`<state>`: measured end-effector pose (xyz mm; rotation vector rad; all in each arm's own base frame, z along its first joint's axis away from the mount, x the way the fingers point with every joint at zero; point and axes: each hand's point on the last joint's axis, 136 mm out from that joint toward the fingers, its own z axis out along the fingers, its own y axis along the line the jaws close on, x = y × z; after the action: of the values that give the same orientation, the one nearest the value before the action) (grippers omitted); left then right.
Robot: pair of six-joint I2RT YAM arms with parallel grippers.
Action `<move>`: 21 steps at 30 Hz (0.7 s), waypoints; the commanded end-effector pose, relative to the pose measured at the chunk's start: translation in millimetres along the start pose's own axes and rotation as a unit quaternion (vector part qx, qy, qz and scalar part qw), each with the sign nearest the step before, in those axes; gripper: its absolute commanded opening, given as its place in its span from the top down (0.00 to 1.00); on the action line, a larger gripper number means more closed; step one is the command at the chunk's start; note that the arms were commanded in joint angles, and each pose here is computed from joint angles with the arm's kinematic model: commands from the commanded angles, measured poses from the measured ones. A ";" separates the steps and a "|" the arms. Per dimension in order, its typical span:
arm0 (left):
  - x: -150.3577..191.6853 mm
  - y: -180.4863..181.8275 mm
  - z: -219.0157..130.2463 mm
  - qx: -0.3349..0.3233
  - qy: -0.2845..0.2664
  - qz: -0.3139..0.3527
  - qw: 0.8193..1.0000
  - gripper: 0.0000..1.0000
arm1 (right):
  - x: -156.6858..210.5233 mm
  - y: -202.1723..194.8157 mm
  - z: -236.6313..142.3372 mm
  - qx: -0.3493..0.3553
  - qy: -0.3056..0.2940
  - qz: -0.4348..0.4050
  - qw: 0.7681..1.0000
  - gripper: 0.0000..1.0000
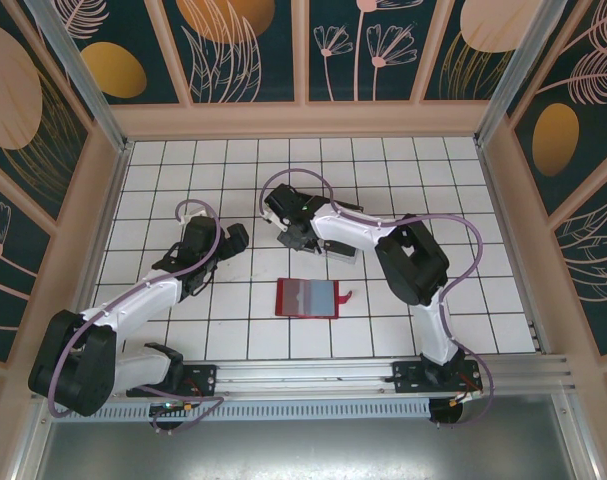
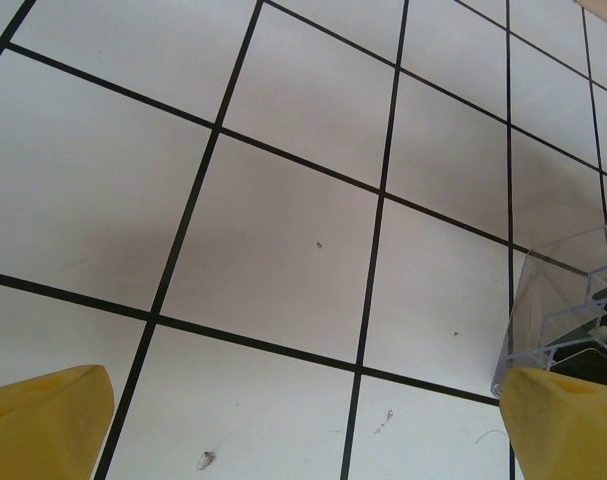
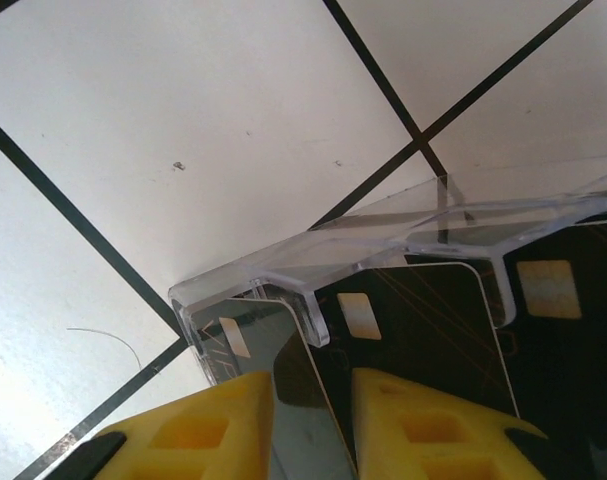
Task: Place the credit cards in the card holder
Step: Pick up the credit card from the storage box.
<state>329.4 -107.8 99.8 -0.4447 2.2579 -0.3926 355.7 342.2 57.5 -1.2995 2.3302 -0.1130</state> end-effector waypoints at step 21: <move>-2.3 0.3 2.8 0.003 -0.005 -0.004 1.000 0.01 | -12.9 -9.8 -11.4 -0.023 -0.012 0.001 1.000 1.00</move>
<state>331.3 -108.2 99.7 -0.4454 2.2524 -0.3957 359.7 347.0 67.5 -1.3141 2.3254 -0.0523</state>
